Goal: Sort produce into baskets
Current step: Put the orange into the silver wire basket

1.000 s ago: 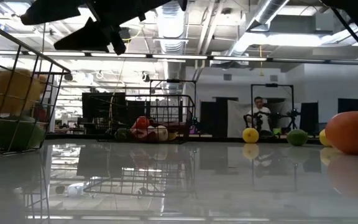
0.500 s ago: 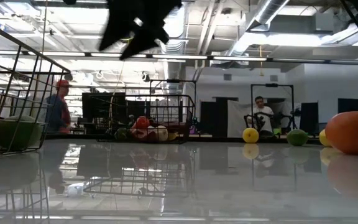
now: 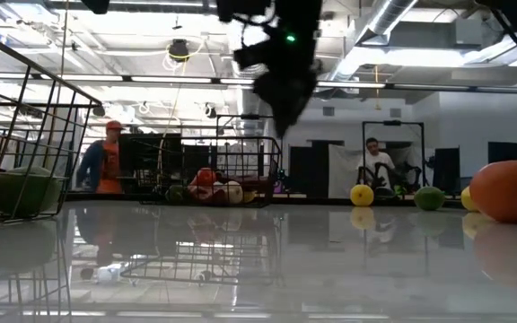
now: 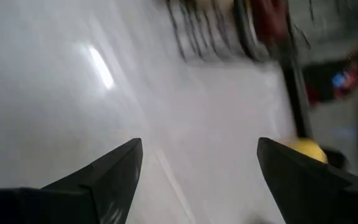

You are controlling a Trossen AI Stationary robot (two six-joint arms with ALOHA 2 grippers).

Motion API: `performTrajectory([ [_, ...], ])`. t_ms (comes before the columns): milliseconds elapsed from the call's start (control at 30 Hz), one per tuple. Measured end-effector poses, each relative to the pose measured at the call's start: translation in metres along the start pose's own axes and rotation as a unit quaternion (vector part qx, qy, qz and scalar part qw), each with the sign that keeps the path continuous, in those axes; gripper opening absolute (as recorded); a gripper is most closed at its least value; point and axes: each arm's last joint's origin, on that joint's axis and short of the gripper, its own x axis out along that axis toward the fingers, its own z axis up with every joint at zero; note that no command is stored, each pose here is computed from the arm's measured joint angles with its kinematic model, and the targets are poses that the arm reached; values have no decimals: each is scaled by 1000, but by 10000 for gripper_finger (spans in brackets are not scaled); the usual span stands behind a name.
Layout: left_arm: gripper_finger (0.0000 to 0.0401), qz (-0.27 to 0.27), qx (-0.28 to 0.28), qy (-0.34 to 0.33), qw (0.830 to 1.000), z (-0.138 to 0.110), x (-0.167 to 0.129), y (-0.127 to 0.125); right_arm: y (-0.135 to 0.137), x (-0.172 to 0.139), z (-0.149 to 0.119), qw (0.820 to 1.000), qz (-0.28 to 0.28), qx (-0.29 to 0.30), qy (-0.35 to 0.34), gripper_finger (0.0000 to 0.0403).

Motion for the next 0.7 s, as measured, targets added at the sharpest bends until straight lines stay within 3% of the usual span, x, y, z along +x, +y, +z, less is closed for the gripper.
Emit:
performTrajectory([
  [200,279,2,-10,19,1000,-4,0,0,-20,13,-19,995,-24,-16,93,344],
  [367,279,3,-12,32,999,-6,0,1,-31,16,-56,994,39,18,99,344],
  [467,279,3,-12,32,999,-6,0,1,-39,15,-87,991,76,76,81,344],
  [700,279,6,-12,31,999,-6,0,1,-44,-2,-160,968,172,179,39,344],
])
